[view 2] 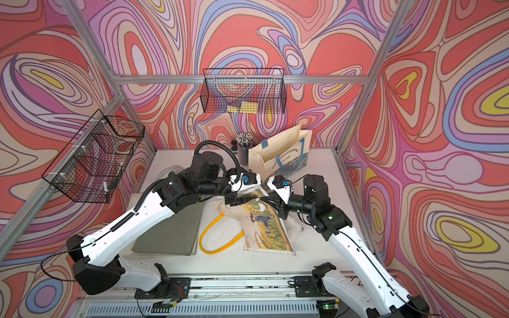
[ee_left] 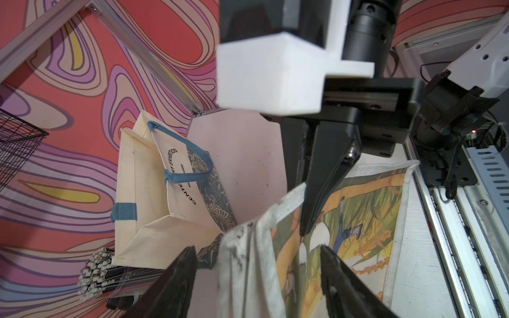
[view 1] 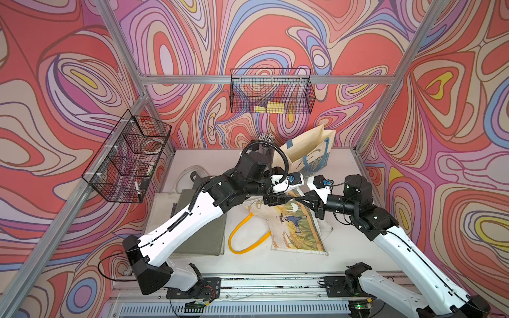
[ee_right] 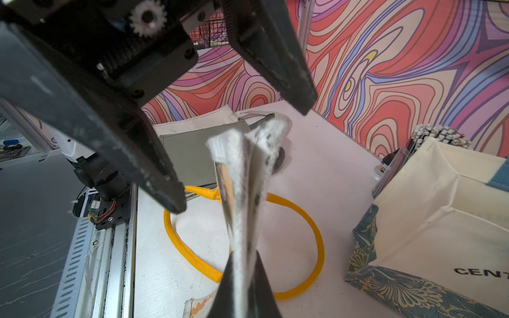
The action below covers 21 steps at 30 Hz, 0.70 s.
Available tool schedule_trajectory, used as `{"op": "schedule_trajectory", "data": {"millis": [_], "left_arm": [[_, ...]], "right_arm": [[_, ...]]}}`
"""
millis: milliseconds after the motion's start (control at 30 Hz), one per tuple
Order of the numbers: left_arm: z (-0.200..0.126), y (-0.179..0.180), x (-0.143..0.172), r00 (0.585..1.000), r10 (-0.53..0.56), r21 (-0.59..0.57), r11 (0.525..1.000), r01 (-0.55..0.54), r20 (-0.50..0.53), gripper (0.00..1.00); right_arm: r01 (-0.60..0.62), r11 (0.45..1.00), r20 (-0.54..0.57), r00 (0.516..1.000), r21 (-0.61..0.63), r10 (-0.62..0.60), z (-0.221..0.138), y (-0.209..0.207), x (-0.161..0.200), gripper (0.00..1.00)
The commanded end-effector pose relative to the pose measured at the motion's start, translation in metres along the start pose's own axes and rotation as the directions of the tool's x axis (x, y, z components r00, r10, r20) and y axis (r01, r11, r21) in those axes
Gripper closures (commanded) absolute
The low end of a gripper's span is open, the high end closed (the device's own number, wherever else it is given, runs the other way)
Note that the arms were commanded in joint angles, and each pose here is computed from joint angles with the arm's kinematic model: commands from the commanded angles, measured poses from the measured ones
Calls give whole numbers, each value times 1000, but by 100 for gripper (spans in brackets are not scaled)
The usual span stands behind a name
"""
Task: Put away the canvas bag
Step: Press the canvas bag.
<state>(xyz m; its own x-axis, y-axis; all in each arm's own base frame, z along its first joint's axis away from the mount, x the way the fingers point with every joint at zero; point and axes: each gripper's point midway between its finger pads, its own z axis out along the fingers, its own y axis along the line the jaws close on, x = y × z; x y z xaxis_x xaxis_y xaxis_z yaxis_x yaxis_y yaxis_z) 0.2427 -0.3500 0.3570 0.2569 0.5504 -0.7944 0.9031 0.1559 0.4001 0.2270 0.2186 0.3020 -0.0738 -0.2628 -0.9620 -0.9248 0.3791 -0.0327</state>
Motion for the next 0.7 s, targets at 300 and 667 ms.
{"op": "schedule_trajectory", "data": {"millis": [300, 667], "left_arm": [[8, -2, 10, 995, -87, 65, 994, 90, -48, 19], [10, -8, 6, 998, -37, 145, 989, 44, -47, 100]], "right_arm": [[107, 994, 40, 994, -10, -106, -6, 7, -14, 100], [68, 998, 17, 998, 14, -68, -5, 0, -13, 74]]}}
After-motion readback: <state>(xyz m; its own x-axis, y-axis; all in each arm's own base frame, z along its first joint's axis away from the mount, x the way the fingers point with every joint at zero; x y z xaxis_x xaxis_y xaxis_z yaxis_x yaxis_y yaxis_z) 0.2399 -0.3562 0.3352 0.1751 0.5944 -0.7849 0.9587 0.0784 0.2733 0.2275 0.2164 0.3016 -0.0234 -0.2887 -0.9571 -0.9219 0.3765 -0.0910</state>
